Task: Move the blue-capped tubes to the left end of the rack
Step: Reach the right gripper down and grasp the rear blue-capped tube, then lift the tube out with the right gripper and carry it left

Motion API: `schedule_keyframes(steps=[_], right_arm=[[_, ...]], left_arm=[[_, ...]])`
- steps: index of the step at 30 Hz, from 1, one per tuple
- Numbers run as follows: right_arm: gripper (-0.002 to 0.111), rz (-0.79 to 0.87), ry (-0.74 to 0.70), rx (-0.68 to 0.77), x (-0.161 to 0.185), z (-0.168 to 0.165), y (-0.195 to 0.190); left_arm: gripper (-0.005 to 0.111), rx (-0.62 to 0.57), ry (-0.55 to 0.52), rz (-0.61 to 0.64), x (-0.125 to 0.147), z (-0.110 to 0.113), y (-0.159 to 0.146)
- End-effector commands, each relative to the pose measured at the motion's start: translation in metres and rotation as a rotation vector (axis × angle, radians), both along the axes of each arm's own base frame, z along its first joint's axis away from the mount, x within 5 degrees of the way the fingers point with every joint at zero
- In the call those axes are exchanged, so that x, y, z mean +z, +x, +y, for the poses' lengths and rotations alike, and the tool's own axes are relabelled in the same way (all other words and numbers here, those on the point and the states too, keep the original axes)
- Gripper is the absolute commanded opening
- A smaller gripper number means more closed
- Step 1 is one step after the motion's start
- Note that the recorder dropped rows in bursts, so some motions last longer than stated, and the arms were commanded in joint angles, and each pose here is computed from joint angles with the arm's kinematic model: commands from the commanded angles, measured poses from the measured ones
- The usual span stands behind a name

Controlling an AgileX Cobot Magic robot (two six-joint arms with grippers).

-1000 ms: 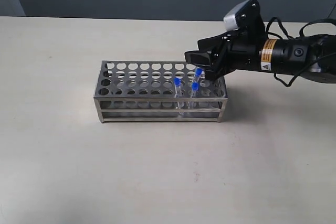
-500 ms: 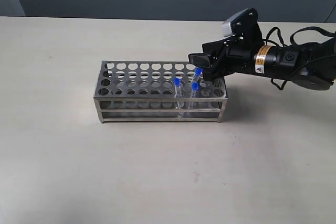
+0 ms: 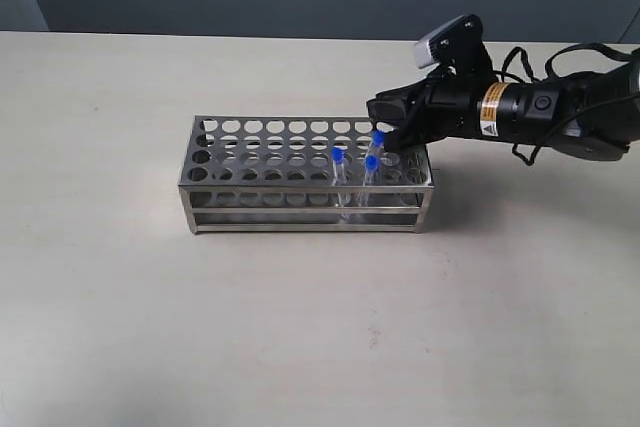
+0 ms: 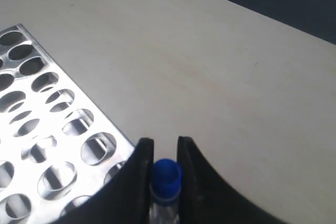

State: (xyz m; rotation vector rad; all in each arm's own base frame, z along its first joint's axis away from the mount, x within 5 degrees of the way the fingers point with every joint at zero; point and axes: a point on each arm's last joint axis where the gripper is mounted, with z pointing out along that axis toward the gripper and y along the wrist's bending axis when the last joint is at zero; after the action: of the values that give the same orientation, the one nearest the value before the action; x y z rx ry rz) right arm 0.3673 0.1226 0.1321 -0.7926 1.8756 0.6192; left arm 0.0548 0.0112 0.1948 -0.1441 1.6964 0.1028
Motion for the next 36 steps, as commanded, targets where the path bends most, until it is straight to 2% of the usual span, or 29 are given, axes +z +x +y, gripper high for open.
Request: schedule_keyframes(steps=[1,8,14,17,22,27,36], right_arm=[[0.000,-0.007,0.036,0.006,0.004,0.001,0.001],[0.000,-0.046,0.019,0.024,0.034,0.001,-0.004],[0.000,-0.148,-0.007,0.030,0.086,-0.003,-0.017],[0.000,-0.214,0.032,0.058,0.113,0.004,-0.027],[0.000,-0.284,0.069,0.175,0.135,0.045,-0.034],[0.000,-0.298,0.057,0.221,0.139,0.093,-0.021],[0.000,-0.252,0.125,0.277,0.119,0.157,0.012]], left_arm=[[0.000,-0.007,-0.007,-0.001,-0.001,0.000,0.000],[0.000,-0.007,-0.007,-0.001,-0.001,0.000,0.000],[0.000,-0.007,-0.007,-0.001,-0.001,0.000,0.000],[0.000,-0.007,-0.007,-0.001,-0.001,0.000,0.000],[0.000,-0.007,-0.007,-0.001,-0.001,0.000,0.000],[0.000,-0.007,-0.007,-0.001,-0.001,0.000,0.000],[0.000,-0.007,-0.007,-0.001,-0.001,0.000,0.000]])
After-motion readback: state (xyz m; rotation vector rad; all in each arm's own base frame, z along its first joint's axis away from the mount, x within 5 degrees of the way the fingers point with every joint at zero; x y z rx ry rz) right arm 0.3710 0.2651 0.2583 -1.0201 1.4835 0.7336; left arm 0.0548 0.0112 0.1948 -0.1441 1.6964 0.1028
